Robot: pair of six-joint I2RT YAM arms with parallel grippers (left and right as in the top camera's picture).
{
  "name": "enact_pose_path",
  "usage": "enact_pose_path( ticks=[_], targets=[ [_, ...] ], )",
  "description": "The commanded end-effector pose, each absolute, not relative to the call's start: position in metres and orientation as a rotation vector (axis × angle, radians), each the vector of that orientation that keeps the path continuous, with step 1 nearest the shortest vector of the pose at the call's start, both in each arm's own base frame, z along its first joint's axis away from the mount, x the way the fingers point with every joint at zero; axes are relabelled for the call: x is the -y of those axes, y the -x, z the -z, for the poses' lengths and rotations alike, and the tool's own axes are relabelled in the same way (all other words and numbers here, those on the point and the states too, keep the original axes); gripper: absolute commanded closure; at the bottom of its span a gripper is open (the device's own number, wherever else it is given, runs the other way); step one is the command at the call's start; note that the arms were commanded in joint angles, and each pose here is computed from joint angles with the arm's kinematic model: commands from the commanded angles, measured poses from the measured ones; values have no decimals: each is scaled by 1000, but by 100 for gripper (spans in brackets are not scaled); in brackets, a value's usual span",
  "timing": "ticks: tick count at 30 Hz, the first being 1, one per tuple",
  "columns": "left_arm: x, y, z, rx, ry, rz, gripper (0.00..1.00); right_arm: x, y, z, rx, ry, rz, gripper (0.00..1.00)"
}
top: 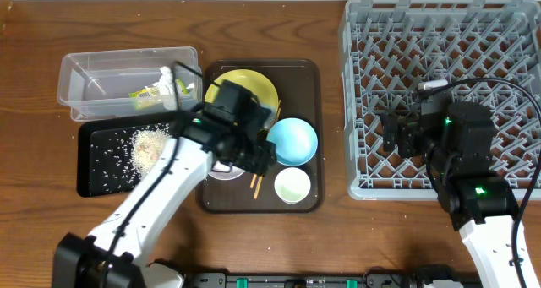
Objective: Sort waste into correct bins and load items into the dishwasher rack
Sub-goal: 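Grasp the small cream cup with the left gripper and lift it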
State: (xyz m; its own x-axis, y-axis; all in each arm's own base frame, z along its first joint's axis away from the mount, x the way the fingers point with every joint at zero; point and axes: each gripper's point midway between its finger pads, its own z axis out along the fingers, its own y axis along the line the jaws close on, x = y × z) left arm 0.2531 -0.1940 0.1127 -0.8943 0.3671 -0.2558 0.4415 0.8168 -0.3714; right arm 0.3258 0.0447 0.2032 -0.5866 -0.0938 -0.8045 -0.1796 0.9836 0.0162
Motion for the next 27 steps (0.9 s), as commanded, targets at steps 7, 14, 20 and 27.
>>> enact_pose_path(
  ticks=[7, 14, 20, 27],
  targets=[
    [208, -218, -56, -3013, -786, 575, 46, -46, -327, -212, -2186, 196, -119, 1],
    [205, -229, -46, -3011, -771, 507, 89, -47, -325, -210, -2194, 199, -124, 1],
    [199, -249, -83, -2952, -691, 527, 94, -48, -325, -210, -2192, 201, -127, 1],
    [183, -304, -166, -2638, -448, 821, 94, -51, -335, -222, -2134, 184, -155, 1]
  ],
)
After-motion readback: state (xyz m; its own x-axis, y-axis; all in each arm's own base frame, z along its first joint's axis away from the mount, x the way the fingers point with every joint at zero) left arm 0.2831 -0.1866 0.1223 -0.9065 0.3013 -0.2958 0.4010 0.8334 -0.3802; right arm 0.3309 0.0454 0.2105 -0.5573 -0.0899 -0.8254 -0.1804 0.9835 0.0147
